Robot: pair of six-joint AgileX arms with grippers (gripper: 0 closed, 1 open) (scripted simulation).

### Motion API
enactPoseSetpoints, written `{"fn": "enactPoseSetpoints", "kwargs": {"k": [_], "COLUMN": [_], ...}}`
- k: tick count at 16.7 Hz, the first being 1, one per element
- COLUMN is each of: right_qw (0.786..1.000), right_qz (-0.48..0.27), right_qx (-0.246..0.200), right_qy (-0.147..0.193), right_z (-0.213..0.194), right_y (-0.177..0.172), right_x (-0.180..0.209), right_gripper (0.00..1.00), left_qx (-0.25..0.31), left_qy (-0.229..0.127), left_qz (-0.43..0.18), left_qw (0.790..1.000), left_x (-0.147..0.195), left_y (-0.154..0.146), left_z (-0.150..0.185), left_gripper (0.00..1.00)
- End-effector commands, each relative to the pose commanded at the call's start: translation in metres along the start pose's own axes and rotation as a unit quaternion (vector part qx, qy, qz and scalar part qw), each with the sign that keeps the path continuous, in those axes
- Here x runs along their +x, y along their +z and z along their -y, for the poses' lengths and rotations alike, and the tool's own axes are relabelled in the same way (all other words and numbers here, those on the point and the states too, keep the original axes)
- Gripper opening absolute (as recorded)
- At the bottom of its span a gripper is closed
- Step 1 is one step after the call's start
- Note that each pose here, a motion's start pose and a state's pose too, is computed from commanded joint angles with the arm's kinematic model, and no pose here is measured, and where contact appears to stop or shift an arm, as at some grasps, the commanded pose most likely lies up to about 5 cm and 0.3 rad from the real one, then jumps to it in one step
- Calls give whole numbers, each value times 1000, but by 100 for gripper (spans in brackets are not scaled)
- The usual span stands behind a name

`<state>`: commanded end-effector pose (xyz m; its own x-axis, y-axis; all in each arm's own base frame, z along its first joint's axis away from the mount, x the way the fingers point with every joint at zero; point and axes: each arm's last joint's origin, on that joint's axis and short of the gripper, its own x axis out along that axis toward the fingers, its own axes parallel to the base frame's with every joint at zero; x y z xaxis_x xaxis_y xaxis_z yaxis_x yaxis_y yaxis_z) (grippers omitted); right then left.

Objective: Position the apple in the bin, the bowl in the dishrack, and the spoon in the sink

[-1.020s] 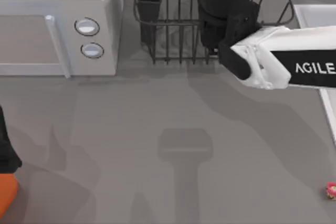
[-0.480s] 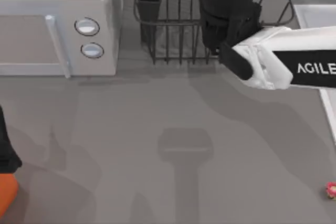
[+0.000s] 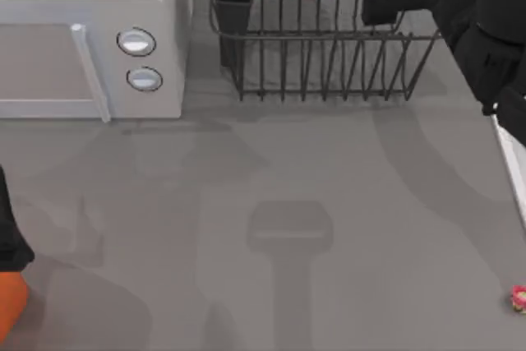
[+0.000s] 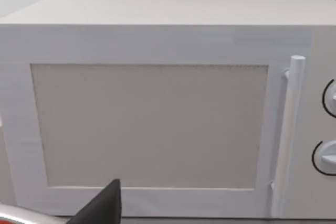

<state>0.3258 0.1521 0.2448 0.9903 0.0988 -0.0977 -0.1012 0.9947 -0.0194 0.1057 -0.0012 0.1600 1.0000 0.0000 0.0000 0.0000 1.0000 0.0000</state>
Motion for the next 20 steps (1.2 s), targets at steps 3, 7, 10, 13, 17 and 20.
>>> {"fn": "enactPoseSetpoints", "kwargs": {"k": [3,7,10,13,17,20], "right_qw": [1000,999,999,999,998,997], "right_qz": [1,22,34,42,48,48], "right_qx": [7,16,17,16,13,12], "right_qy": [19,23,11,-11,-41,-50], "right_z": [46,91,110,120,127,129], "right_y": [5,-13,-46,-79,-105,-110], "right_x": [-60,-142,-187,-212,-223,-225], "right_gripper": [100,100,100,100,100,100], "left_qx": [0,0,0,0,0,0], "left_qy": [0,0,0,0,0,0], "left_qz": [0,0,0,0,0,0], "left_qw": [1000,1000,1000,1000,1000,1000], "left_x": [0,0,0,0,0,0], "left_y": [0,0,0,0,0,0], "left_z": [0,0,0,0,0,0], "left_gripper": [100,100,100,100,100,100]}}
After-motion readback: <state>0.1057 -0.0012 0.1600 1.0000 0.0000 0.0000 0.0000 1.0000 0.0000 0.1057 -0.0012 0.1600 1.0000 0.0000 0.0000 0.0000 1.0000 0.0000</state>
